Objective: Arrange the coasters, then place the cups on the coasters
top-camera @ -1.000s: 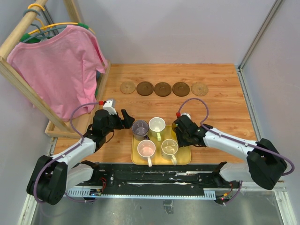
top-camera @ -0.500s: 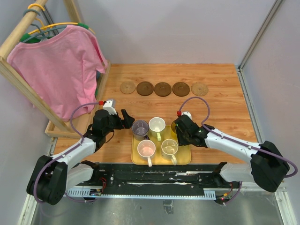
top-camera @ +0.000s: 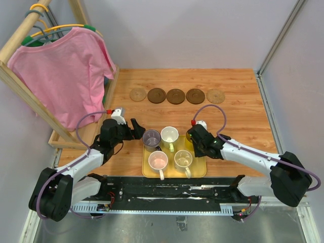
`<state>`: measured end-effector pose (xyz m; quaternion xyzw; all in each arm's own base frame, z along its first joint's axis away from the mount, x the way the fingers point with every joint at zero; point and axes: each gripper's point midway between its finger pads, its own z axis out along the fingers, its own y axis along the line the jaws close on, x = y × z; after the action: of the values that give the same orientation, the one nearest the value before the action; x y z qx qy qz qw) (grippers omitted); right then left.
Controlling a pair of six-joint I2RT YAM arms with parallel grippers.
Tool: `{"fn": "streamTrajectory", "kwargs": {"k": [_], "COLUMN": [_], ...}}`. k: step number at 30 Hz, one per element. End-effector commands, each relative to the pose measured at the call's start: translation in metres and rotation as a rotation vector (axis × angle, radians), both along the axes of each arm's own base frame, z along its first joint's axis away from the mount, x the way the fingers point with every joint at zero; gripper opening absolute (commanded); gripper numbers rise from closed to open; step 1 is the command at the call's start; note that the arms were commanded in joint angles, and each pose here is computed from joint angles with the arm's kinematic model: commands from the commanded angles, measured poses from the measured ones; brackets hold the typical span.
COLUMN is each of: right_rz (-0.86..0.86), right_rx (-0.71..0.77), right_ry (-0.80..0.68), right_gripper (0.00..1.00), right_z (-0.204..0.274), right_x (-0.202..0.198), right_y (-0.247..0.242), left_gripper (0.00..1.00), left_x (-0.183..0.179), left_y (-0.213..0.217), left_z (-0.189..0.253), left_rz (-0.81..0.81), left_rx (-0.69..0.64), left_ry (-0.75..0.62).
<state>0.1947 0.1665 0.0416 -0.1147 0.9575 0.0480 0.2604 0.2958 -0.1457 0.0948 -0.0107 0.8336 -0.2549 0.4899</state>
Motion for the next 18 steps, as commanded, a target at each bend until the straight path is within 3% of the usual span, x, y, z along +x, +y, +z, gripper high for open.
{"fn": "streamTrajectory", "kwargs": {"k": [1, 5, 18], "right_rz": [-0.017, -0.003, 0.055], "right_rx": [-0.001, -0.012, 0.035], "right_ry": [-0.047, -0.042, -0.157], "right_gripper": [0.16, 0.01, 0.01], "right_z": [0.010, 0.010, 0.039], "right_x": [0.010, 0.011, 0.025], "right_y": [0.004, 0.005, 0.016], "left_gripper": [1.00, 1.00, 1.00], "left_x": [0.001, 0.001, 0.003], "left_y": [-0.002, -0.002, -0.001], "left_z": [0.003, 0.004, 0.010], "left_rz": [-0.005, -0.005, 0.001], "left_rx": [-0.010, -0.012, -0.009], "left_ry": [-0.025, -0.026, -0.042]}}
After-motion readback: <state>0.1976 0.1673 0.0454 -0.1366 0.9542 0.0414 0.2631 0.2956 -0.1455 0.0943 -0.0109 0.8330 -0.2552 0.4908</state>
